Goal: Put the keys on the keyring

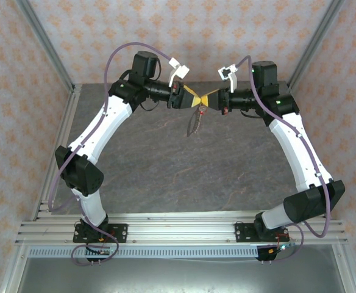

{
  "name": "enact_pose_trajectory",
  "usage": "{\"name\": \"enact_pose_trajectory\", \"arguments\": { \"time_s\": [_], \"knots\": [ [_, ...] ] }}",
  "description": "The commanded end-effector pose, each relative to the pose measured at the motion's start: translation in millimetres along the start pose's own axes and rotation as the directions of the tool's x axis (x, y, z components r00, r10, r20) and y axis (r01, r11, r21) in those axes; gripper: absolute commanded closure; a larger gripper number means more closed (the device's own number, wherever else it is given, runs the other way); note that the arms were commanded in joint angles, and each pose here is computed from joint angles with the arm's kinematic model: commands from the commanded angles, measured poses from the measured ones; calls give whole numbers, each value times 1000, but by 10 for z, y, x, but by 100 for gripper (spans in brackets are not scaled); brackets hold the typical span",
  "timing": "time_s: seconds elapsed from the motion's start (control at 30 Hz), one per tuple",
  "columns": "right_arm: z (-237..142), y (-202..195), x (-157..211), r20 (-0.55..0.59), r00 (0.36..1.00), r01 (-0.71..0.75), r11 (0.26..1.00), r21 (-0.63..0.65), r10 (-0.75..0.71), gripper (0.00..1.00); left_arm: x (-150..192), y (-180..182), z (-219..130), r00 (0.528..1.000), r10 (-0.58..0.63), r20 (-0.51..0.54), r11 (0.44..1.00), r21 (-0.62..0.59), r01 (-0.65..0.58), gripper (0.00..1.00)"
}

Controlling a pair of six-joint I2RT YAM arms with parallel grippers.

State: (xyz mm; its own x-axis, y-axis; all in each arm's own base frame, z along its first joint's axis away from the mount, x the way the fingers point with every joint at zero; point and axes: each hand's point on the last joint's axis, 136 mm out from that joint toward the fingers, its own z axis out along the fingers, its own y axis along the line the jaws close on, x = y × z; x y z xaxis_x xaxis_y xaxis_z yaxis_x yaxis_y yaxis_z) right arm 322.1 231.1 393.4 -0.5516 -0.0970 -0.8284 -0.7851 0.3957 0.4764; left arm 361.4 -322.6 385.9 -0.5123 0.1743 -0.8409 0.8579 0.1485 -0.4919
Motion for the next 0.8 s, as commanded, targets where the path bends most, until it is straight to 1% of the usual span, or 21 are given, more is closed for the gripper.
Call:
{"name": "enact_pose_trajectory", "arguments": {
  "time_s": [0.0, 0.07, 0.17, 0.2, 0.3, 0.4, 0.47, 0.53, 0.63, 0.67, 0.77],
  "knots": [
    [-15, 72, -99, 34, 999, 42, 998, -39, -40, 100, -74, -55, 40, 1000, 30, 8, 999, 29, -30, 65],
    [-14, 68, -95, 34, 999, 39, 998, -41, -37, 100, -75, -60, 58, 1000, 30, 7, 999, 33, -30, 69],
    [-12, 71, -89, 34, 999, 38, 998, -43, -36, 100, -79, -69, 84, 999, 32, 5, 999, 38, -32, 78],
    [-12, 75, -91, 34, 999, 39, 998, -45, -37, 100, -81, -71, 91, 999, 32, 6, 999, 38, -32, 79],
    [-16, 91, -92, 34, 999, 37, 998, -50, -35, 100, -92, -101, 127, 999, 34, 8, 998, 48, -34, 88],
    [-20, 97, -108, 40, 999, 33, 998, -54, -31, 100, -96, -140, 182, 999, 35, 8, 998, 56, -35, 100],
    [-26, 96, -140, 51, 998, 30, 998, -46, -27, 100, -91, -123, 229, 1000, 29, 12, 999, 41, -29, 100],
    [-44, 79, -195, 75, 997, 26, 999, -22, -24, 100, -131, -69, 254, 999, 12, 46, 1000, 14, -12, 100],
    [-135, -2, -305, 141, 990, 16, 997, 74, -27, 75, -243, 26, 216, 991, 1, 137, 999, -42, 5, 100],
    [-202, -13, -355, 174, 984, 14, 995, 103, -32, 70, -285, 48, 189, 985, 0, 173, 998, -58, 11, 100],
    [-459, -76, -484, 290, 957, -22, 985, 172, -29, 62, -429, 76, 88, 960, -3, 280, 997, -79, 26, 100]
  ]
}}
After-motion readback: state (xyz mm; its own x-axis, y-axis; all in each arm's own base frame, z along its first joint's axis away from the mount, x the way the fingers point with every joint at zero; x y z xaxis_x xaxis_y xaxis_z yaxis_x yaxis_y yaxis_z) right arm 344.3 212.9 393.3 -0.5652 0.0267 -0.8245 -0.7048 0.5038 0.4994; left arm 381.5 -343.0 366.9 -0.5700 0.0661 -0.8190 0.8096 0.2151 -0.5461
